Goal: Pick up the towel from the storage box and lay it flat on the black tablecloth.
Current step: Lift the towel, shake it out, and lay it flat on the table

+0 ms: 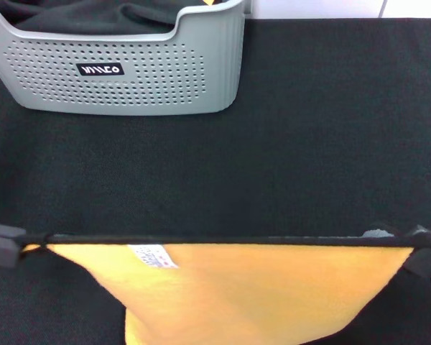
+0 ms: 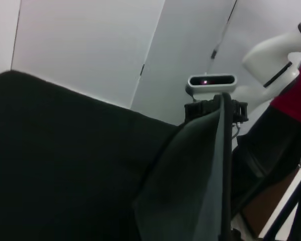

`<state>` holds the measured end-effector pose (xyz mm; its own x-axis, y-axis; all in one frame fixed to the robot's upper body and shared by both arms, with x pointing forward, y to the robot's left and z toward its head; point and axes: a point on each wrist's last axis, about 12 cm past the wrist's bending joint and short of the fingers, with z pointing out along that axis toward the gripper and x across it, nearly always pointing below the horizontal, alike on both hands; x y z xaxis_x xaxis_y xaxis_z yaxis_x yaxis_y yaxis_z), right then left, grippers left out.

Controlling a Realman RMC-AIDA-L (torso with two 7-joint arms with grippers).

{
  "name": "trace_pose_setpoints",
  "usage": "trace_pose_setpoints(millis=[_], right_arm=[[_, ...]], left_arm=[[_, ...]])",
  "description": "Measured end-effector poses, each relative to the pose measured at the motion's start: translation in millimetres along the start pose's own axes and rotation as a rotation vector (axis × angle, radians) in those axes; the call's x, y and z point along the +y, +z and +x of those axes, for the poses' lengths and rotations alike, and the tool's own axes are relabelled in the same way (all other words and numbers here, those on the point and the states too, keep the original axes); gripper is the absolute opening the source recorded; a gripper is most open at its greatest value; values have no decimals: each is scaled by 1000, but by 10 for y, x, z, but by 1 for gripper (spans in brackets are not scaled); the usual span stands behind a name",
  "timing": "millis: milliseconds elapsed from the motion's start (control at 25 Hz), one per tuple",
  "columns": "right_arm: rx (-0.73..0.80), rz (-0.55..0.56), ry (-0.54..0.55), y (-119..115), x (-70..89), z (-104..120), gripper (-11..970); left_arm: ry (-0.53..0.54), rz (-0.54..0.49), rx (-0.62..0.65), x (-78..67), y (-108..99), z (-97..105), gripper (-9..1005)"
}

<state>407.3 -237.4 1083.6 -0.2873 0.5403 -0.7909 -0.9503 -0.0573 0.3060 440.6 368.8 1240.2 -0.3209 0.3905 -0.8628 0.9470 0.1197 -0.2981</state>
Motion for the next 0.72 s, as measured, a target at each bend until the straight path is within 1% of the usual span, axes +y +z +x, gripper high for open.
trace_pose_setpoints(millis=[160, 280, 360, 440, 520, 600, 680, 720], right_arm=[[-11, -41, 44, 79, -11, 6, 42], [-13, -92, 84, 142, -4, -2, 44], [-14, -99, 92, 151, 1, -2, 45], [-3, -79, 91, 143, -20, 9, 46], [22, -32, 78, 146, -97, 27, 47], [50, 27, 51, 173, -228, 46, 48], [67, 95, 12, 192, -381, 49, 49], [76, 144, -20, 202, -497, 31, 49]], left_arm=[[-13, 12, 29, -46, -136, -85, 20], [-20, 19, 50, -60, -183, -114, 21], [-29, 16, 63, -60, -196, -110, 21], [-42, 7, 81, -43, -193, -82, 21], [-54, -9, 98, 14, -163, -42, 21], [-65, -44, 102, 112, -121, -10, 21], [-80, -112, 79, 237, -92, 5, 21], [-90, -145, 67, 290, -80, 16, 21]])
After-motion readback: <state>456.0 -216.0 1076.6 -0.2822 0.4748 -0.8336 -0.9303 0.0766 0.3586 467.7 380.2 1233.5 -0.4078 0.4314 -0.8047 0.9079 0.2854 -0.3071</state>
